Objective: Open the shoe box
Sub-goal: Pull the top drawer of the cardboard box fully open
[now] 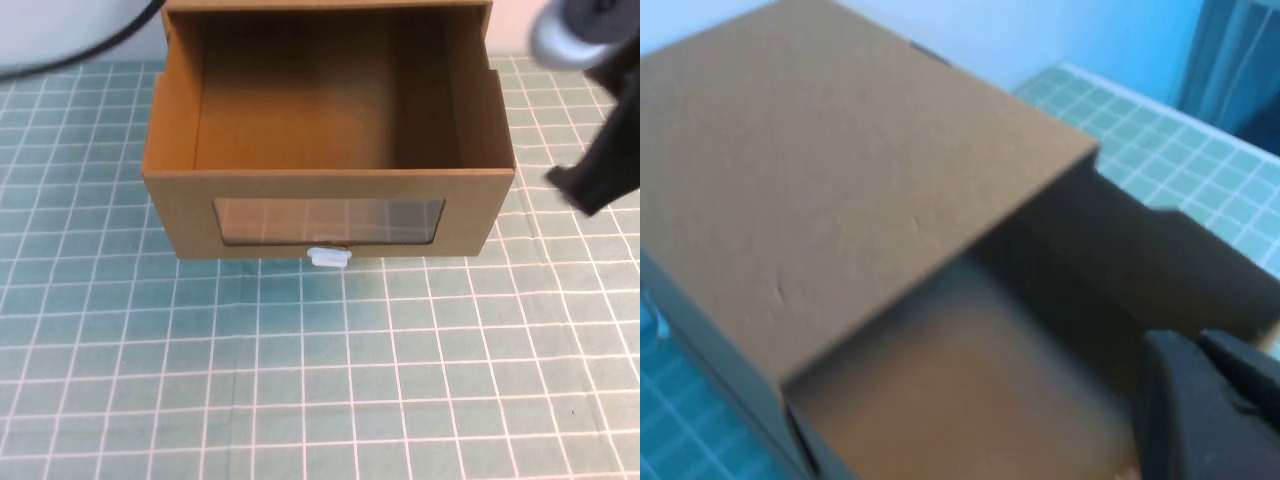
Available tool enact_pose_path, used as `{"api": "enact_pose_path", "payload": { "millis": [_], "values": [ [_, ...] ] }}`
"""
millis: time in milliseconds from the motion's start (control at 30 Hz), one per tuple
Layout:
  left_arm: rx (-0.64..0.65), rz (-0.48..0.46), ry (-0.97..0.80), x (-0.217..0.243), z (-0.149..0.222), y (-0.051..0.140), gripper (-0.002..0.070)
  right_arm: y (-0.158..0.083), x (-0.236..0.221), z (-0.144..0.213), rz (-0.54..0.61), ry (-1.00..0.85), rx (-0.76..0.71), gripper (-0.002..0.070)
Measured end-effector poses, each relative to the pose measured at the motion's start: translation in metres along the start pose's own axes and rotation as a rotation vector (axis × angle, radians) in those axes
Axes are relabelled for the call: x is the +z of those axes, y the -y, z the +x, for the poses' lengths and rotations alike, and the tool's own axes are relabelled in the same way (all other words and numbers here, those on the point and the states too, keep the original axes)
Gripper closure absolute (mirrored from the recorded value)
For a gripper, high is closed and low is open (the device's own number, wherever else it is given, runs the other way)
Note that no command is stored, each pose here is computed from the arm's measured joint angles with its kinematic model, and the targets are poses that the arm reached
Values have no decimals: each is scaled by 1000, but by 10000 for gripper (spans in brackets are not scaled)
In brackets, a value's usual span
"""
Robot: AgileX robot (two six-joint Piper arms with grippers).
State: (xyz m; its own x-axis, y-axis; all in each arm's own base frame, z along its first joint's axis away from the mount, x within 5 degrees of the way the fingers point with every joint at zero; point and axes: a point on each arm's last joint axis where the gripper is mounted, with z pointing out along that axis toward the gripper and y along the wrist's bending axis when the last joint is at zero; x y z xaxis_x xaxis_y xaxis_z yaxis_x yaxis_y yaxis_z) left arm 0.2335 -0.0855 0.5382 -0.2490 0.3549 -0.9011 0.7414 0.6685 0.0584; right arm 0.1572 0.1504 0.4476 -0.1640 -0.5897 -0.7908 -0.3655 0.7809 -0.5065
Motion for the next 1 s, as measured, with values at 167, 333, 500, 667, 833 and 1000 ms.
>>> {"api": "enact_pose_path", "payload": {
  "millis": [167, 333, 500, 667, 833, 1000],
  "values": [
    [-18, -14, -23, -32, 32, 33, 680, 32, 6, 26, 29, -62, 138, 688],
    [-26, -125, 17, -61, 76, 63, 680, 56, 14, 73, 86, -89, 276, 689],
    [-67, -280, -22, -72, 135, 78, 680, 42, 22, 121, -39, -134, 372, 689],
    [-120, -362, -26, -84, 186, 99, 680, 14, 22, 142, -242, -111, 374, 689],
    [-161, -434, 103, -91, 218, 113, 680, -3, 30, 153, -309, -23, 406, 689],
    [-141, -485, 249, -101, 224, 120, 680, 3, 33, 150, -237, 56, 448, 689]
  ]
}}
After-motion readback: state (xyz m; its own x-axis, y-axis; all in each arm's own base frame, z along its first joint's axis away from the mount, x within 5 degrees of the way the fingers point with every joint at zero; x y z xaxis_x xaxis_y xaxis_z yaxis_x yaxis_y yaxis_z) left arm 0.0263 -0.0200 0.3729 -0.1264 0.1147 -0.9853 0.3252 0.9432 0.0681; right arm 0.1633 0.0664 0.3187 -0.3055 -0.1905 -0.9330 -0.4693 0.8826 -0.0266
